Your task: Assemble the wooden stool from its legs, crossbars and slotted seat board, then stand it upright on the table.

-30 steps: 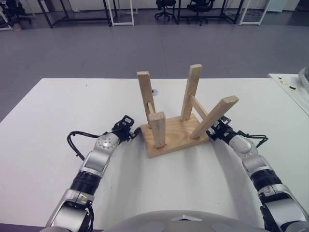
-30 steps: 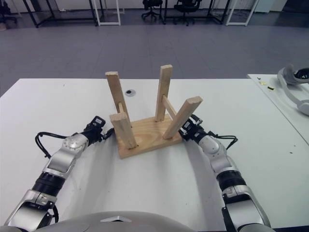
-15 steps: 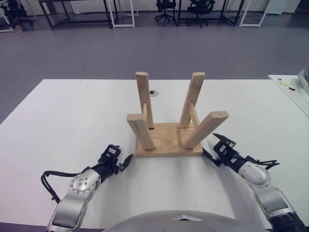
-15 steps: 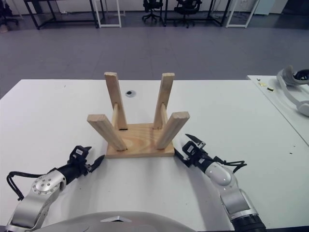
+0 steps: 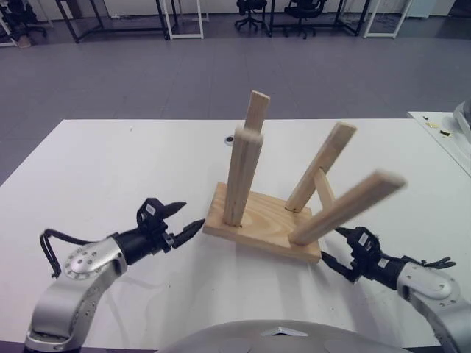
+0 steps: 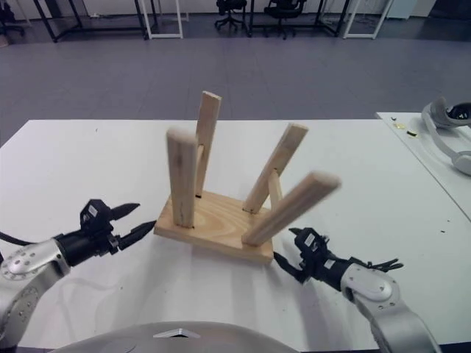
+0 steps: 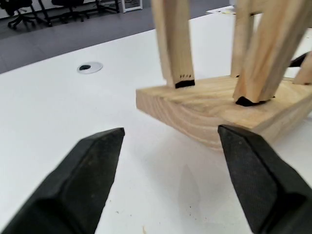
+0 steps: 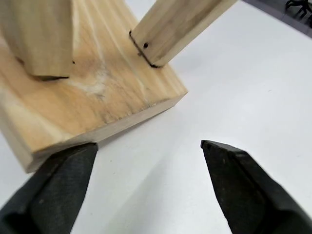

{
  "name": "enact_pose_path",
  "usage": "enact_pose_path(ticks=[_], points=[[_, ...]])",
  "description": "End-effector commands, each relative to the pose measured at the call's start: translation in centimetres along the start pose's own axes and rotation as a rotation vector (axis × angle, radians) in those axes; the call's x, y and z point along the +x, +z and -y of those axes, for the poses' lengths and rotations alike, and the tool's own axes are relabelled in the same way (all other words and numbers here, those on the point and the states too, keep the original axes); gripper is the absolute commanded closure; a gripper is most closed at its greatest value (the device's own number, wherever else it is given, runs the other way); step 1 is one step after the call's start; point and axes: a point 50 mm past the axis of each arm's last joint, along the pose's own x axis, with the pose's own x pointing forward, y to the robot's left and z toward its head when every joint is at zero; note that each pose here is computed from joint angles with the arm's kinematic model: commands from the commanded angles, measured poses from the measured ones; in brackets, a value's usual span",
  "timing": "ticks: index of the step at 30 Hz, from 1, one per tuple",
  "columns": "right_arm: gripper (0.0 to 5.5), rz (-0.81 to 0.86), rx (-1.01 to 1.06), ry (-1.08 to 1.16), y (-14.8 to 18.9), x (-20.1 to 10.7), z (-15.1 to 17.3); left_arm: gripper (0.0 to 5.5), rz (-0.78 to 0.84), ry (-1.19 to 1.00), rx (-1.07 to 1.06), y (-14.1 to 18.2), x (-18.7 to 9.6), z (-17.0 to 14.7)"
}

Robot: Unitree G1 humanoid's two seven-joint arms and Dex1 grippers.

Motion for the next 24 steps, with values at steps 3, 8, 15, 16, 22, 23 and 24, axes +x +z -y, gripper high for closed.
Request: enact_pose_path(ticks=[3, 8, 15, 16, 22, 23, 24], points=[[1.5, 0.129, -0.04, 0.11, 3.9, -0.5, -0.4, 1.94, -0.104, -0.223, -0.011, -1.3, -0.3, 3.2], [1.5, 0.117, -0.043, 0.139, 4.4, -0.9, -0.5, 1.94, 0.001, -0.204, -0.009, 0.9, -0.5, 2.7], [1.5, 0.121, -0.057, 0.165, 5.5, -1.9, -0.4, 1.94, 0.045, -0.186, -0.052, 2.1, -1.3, 1.9], [1.5, 0.123, -0.057, 0.166, 5.7, -2.0, -0.4, 1.94, 0.031, -0.191, -0.051, 1.9, -1.3, 2.0], [1.5, 0.052, -0.054, 0.143, 4.8, -2.9, 0.6, 1.94, -0.106, -0.088, -0.008, -0.9, -2.7, -0.8], [1.5, -0.008, -0.058, 0.17, 4.0, -3.2, 0.5, 1.94, -0.129, -0.071, 0.002, -1.2, -3.1, -1.6], [1.5, -0.059, -0.061, 0.197, 3.3, -3.5, 0.5, 1.94, -0.15, -0.068, 0.009, -1.5, -3.5, -2.2]])
